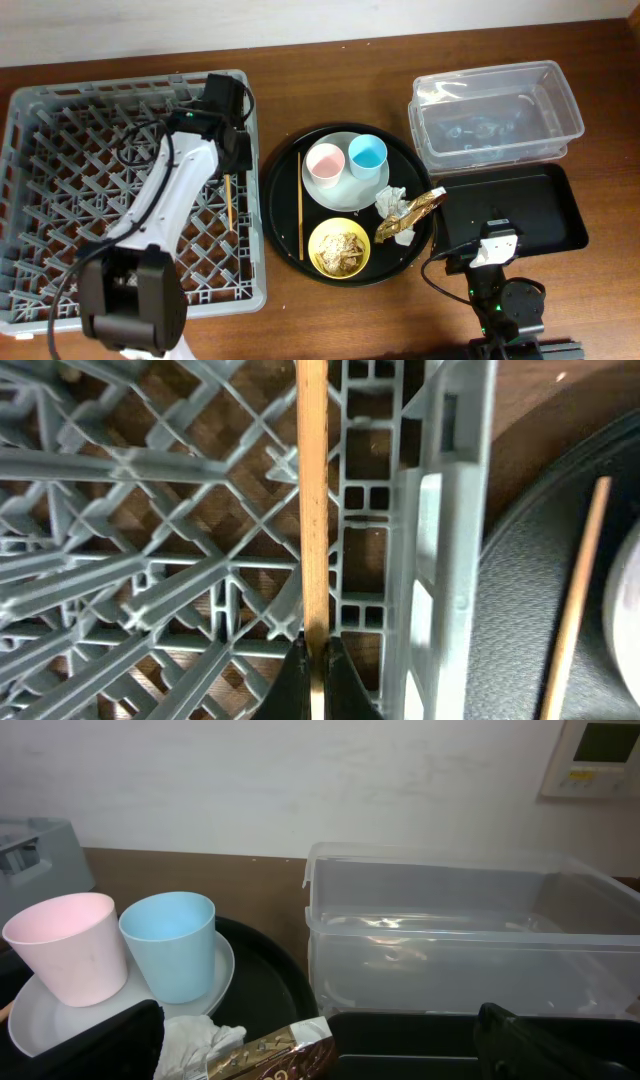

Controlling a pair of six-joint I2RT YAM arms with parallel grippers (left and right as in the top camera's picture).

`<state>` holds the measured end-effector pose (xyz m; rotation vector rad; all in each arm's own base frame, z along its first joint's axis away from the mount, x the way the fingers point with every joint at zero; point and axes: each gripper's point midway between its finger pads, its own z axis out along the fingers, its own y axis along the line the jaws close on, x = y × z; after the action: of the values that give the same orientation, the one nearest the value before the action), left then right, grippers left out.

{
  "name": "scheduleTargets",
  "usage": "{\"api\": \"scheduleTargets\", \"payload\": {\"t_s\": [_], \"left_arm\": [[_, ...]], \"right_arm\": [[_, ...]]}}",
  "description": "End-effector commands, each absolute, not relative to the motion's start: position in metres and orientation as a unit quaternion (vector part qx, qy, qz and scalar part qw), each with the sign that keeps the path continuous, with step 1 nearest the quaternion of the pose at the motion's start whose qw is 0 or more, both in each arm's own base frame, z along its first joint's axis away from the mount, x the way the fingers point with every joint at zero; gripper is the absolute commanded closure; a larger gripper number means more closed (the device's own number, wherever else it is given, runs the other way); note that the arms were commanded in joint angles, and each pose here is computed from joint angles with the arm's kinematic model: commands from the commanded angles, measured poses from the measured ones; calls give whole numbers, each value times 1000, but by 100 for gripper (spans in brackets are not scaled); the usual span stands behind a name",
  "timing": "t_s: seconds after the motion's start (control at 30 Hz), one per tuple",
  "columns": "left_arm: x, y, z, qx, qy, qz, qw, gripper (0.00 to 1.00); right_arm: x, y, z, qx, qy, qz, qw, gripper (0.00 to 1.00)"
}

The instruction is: Sort waste into correct bins and load items into the dishwasher rack

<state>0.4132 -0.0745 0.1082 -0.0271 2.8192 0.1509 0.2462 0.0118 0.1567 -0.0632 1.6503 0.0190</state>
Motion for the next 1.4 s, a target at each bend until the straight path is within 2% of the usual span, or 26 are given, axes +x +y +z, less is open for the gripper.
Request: {"api": "scheduleTargets", "payload": {"t_s": [0.0,0.33,0.37,0.47,0.57,0.63,0.73,0.8,0.93,1.03,1.13,1.2,1.37], "left_arm": [[414,-76,98,0,988,52,147,99],[414,-76,97,0,988,52,147,94],[414,-76,97,0,988,52,147,91],[414,-76,97,0,988,52,147,67],[415,-76,100,-1,987,51,150,67],[417,-80,123,0,986,40,164,67],[408,-116,187,21,978,-47,204,68],[397,-134,201,28,974,-83,208,67],[357,-176,171,61,984,-87,144,68],[341,-194,126,61,986,-88,124,68],[336,-197,95,40,987,-94,122,68],[334,-200,79,45,986,-96,127,74],[337,-203,58,47,982,-108,150,74]], "right_arm": [[246,12,154,-26,736,12,676,1],[246,12,154,-26,736,12,676,2],[246,12,154,-26,736,12,676,1],[246,12,154,-26,736,12,676,1],[246,12,154,-26,736,12,676,1],[246,12,154,-26,736,12,676,1],[246,12,154,-26,736,12,676,1],[246,12,154,-26,736,12,676,1],[246,12,154,-26,736,12,676,1],[246,12,154,-26,736,12,676,1],[246,12,154,-26,736,12,676,1],[246,12,154,-26,736,12,676,1],[246,12,154,-26,736,12,676,1]]}}
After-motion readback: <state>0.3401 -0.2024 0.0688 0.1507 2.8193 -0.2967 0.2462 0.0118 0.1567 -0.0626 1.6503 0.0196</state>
